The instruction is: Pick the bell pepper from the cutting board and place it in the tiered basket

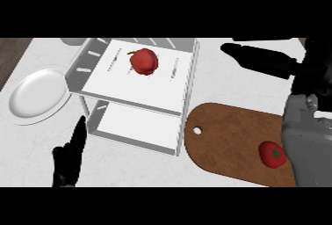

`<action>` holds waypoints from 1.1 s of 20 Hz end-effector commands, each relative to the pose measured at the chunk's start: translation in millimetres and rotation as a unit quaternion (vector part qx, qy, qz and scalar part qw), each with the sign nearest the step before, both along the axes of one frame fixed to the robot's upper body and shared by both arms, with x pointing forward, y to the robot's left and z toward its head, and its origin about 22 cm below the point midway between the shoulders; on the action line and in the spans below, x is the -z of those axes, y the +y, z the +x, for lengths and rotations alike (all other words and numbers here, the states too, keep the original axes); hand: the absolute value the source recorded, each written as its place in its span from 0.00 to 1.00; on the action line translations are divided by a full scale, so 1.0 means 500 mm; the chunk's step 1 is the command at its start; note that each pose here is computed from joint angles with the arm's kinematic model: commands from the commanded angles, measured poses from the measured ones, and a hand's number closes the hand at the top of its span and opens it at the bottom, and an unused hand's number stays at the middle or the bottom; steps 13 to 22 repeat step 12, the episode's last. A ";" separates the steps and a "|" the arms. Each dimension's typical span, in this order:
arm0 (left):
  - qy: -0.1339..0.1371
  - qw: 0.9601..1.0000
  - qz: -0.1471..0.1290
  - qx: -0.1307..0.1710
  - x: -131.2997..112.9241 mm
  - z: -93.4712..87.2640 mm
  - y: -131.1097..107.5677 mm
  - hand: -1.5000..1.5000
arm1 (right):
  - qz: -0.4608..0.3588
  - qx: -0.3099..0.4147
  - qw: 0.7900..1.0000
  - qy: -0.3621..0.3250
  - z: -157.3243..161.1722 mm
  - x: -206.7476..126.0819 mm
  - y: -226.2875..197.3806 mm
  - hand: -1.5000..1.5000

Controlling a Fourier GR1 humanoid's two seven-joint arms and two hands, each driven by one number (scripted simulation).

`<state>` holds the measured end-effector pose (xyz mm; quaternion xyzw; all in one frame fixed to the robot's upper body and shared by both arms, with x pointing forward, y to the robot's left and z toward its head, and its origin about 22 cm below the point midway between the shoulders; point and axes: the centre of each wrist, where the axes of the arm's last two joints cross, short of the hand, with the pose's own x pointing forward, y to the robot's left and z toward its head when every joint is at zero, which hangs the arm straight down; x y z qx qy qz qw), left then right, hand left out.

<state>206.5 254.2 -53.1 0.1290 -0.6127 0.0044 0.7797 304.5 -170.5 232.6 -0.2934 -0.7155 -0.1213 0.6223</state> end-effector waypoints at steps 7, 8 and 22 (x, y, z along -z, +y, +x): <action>0.019 1.000 -0.007 -0.013 0.009 -0.031 0.018 0.50 | 0.000 0.015 1.000 0.019 -0.230 -0.029 -0.248 0.00; 0.012 1.000 -0.008 -0.017 0.012 -0.027 0.024 0.50 | 0.000 0.012 1.000 0.028 -0.243 -0.026 -0.272 0.00; 0.019 1.000 -0.005 -0.015 0.012 -0.024 0.011 0.50 | 0.021 -0.019 0.999 0.014 -0.297 -0.007 -0.343 0.00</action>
